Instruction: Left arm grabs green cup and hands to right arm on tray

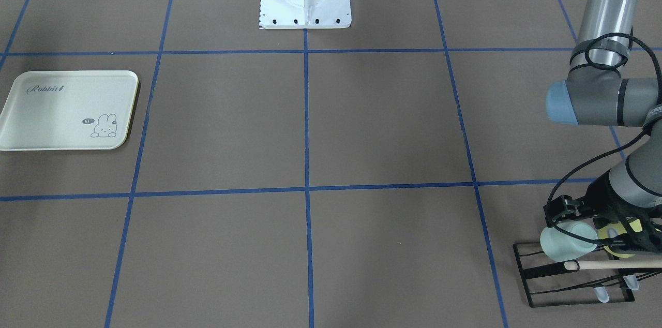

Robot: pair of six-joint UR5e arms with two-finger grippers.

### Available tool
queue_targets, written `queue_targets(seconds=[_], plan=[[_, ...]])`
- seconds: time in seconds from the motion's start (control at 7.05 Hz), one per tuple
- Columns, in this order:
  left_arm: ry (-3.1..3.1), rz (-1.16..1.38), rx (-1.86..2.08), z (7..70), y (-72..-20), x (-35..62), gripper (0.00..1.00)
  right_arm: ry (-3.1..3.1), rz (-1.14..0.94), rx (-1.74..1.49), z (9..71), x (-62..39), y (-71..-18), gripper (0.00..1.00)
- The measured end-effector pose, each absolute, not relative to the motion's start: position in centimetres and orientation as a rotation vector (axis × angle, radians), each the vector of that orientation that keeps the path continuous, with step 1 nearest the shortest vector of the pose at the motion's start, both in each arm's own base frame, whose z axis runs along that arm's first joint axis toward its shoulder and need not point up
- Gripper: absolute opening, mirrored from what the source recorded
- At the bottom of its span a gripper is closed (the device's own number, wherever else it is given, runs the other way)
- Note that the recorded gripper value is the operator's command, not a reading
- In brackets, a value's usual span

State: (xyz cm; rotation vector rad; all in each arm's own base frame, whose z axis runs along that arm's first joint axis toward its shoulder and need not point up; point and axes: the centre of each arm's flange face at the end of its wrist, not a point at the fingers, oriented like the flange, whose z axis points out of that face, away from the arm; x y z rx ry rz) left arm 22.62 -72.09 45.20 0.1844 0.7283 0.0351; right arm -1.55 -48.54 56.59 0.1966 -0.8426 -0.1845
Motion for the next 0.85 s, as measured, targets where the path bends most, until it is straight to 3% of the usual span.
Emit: queue_targets(seconds=[0.57,0.85], plan=[[0.7,0.038,0.259,45.79,-72.58,22.88,0.98,-0.843,-0.185,0.196,56.62,-1.55,-48.51,1.0],[0.703,0.034,0.27,45.5,-72.64,22.94,0.86,-0.843,-0.185,0.196,56.61,-1.55,-48.52,1.0]])
